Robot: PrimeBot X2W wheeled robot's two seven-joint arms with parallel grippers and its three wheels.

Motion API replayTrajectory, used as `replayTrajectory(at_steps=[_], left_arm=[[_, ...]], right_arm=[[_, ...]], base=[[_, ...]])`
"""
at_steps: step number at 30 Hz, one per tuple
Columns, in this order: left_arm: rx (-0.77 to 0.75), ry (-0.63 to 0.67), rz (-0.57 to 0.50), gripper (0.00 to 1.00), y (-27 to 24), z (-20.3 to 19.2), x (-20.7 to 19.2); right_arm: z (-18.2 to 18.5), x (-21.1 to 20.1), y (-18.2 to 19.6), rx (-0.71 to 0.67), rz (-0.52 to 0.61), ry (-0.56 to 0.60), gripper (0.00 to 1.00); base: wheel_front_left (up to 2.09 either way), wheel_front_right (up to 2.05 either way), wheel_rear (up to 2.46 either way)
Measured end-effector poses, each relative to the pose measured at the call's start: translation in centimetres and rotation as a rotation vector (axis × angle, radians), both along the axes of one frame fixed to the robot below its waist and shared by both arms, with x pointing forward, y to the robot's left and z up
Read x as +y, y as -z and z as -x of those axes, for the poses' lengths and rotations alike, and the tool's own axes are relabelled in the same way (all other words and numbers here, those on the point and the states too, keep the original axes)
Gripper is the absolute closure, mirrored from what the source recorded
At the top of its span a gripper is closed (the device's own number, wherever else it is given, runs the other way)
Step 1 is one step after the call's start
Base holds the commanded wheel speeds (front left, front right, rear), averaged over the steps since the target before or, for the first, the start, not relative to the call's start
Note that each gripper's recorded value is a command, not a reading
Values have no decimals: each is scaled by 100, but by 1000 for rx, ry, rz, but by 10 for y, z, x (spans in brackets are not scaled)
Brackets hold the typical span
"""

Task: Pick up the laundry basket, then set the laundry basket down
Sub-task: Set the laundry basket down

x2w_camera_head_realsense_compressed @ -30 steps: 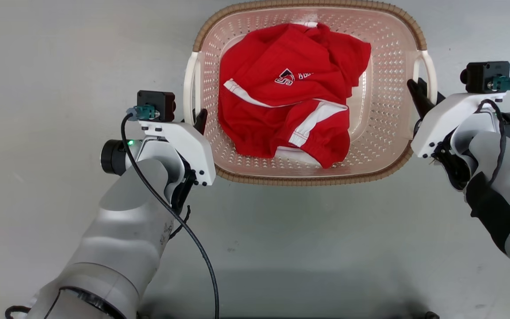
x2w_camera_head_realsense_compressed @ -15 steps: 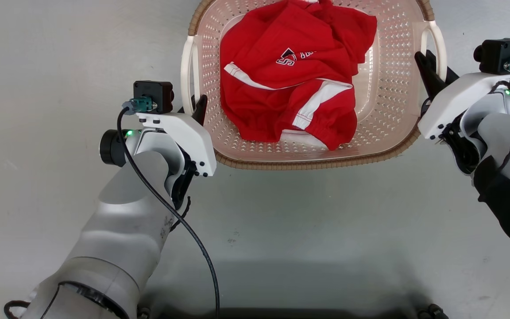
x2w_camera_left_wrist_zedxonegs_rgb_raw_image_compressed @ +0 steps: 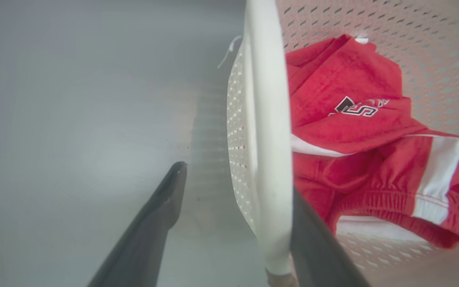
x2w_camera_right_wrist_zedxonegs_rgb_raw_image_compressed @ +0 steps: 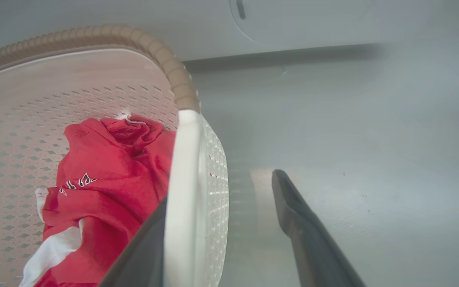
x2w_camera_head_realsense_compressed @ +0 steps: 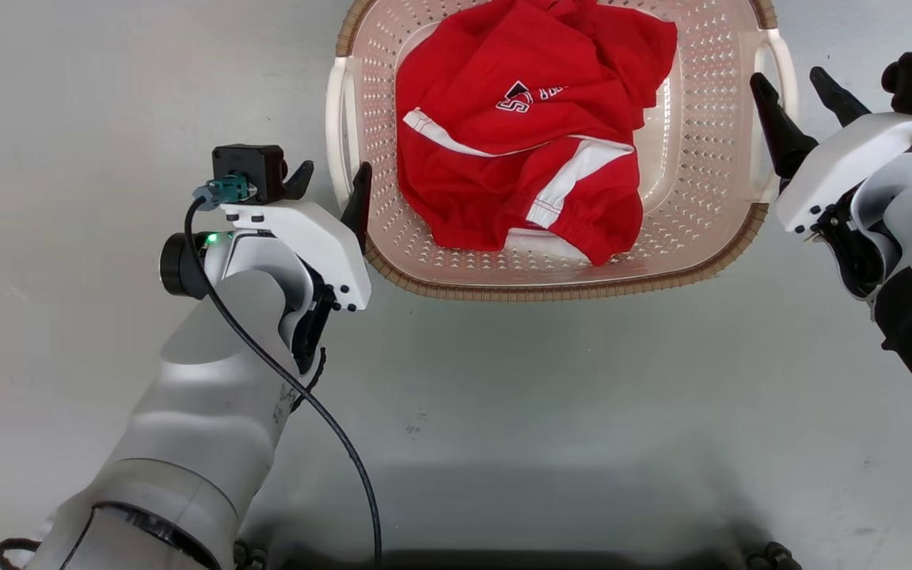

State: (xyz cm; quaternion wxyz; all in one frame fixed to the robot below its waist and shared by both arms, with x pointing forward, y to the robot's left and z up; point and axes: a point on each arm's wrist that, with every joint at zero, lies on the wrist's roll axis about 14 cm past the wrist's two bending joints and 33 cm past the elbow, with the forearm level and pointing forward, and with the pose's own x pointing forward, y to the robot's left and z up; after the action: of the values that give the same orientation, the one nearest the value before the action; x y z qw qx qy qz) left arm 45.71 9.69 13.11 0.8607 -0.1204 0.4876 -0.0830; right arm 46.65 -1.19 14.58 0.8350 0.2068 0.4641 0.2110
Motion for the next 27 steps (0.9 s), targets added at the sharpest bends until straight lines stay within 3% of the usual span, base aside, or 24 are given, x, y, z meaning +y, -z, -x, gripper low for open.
replayTrajectory(at_steps=[27], left_arm=[[-36,-22,22,0,-8,-7,2]], right_arm=[[0,3,-12,-14,-37,-4,0]], base=[[0,0,0]])
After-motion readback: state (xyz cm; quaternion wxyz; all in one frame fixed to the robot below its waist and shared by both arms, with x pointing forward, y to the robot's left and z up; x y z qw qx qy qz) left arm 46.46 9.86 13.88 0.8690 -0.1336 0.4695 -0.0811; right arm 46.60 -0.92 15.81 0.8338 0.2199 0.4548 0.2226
